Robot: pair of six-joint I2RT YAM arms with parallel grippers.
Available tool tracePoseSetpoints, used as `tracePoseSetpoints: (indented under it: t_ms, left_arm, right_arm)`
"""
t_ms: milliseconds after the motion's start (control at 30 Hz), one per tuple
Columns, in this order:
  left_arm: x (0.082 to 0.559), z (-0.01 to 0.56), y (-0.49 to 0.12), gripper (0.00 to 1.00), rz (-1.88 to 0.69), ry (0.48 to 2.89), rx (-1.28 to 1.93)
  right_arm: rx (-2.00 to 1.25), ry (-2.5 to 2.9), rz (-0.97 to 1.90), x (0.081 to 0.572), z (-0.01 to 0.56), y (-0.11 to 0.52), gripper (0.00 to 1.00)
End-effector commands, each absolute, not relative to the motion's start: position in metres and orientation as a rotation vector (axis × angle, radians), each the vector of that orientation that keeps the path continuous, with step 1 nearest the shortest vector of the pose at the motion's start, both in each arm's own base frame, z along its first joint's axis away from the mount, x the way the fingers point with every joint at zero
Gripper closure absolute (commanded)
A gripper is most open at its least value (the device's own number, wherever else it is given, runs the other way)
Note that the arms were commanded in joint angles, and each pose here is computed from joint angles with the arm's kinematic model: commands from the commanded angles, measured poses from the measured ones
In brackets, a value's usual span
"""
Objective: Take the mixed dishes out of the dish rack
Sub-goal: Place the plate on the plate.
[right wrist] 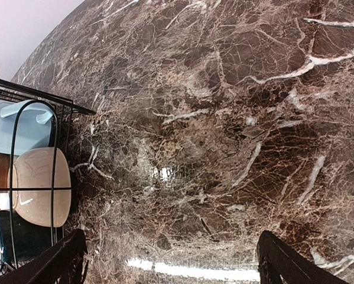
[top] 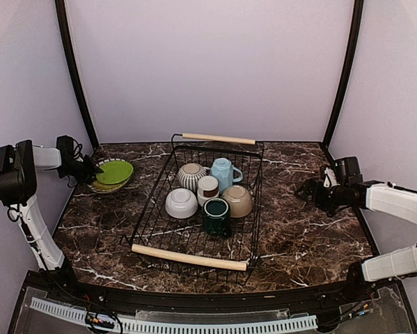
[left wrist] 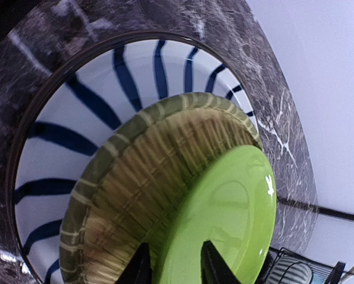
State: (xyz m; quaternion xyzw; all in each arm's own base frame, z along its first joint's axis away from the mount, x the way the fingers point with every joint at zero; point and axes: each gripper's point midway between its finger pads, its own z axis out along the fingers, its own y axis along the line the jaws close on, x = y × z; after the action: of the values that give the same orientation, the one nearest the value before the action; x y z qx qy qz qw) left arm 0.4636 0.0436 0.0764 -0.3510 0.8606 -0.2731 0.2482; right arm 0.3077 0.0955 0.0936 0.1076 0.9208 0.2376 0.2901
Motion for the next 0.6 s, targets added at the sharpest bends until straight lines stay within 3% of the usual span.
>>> tracePoseSetpoints:
  t_ms: [0,300,567]
  left_arm:
    - [0.464,0.084,0.047,0.67,-0.727,2.347,-0.940]
    - [0.461,0.121,0.051,0.30,-0.674,2.263,-0.871]
    - [0.457,0.164,0.049,0.16,-0.665,2.170,-0.777]
  right_arm:
    - [0.265,2.417,0.628,0.315,0.107,0.097,0.01]
    - [0.268,2.414,0.644,0.315,0.111,0.098,0.01]
    - [0.263,2.409,0.666,0.318,0.118,0.102,0.01]
